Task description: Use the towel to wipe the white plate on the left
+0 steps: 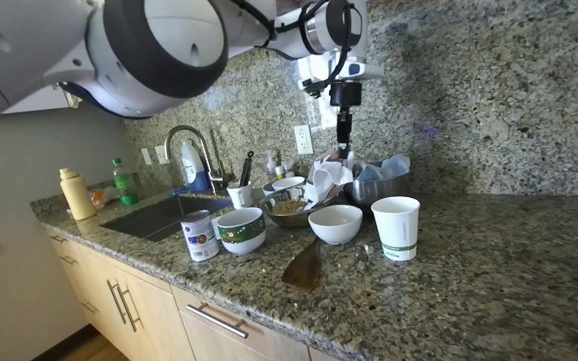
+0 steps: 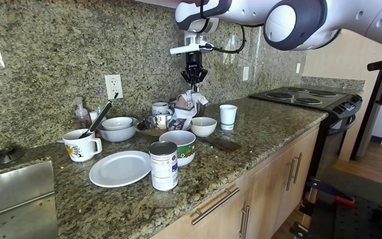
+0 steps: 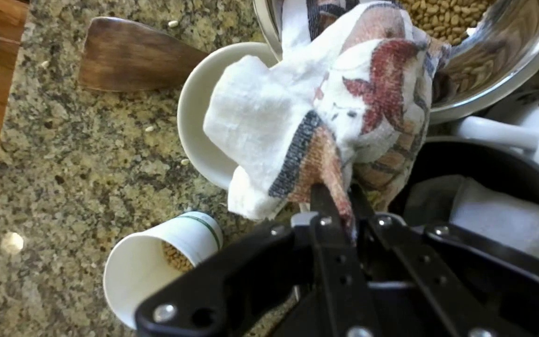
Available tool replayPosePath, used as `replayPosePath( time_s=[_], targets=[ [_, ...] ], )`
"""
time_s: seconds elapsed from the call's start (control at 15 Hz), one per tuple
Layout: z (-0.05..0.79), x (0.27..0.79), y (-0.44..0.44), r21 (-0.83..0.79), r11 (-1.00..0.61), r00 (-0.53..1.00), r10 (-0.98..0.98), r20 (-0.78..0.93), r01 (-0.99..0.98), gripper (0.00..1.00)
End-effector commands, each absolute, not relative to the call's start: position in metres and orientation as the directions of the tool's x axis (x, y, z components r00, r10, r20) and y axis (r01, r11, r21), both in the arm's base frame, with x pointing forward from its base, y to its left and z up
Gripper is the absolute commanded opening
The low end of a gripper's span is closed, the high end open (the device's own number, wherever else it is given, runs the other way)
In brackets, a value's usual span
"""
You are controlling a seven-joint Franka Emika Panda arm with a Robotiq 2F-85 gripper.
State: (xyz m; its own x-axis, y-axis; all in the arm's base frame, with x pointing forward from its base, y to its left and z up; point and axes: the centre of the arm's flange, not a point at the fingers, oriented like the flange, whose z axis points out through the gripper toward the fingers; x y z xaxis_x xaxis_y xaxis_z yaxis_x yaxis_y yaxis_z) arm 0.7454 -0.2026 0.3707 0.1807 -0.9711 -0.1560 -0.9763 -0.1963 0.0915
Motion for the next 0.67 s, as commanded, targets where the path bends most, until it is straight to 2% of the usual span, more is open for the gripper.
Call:
replayPosePath(
  time_s=[0.0,0.6],
  targets=[
    [0.373,0.682,-0.206,0.115,-0.107,0.086,-0.981,-0.174,-0.988,0.03],
    [0.388,0.656,-0.181,0.183,-0.222,0.177,-0.956,-0.233,-0.958,0.03]
  ],
)
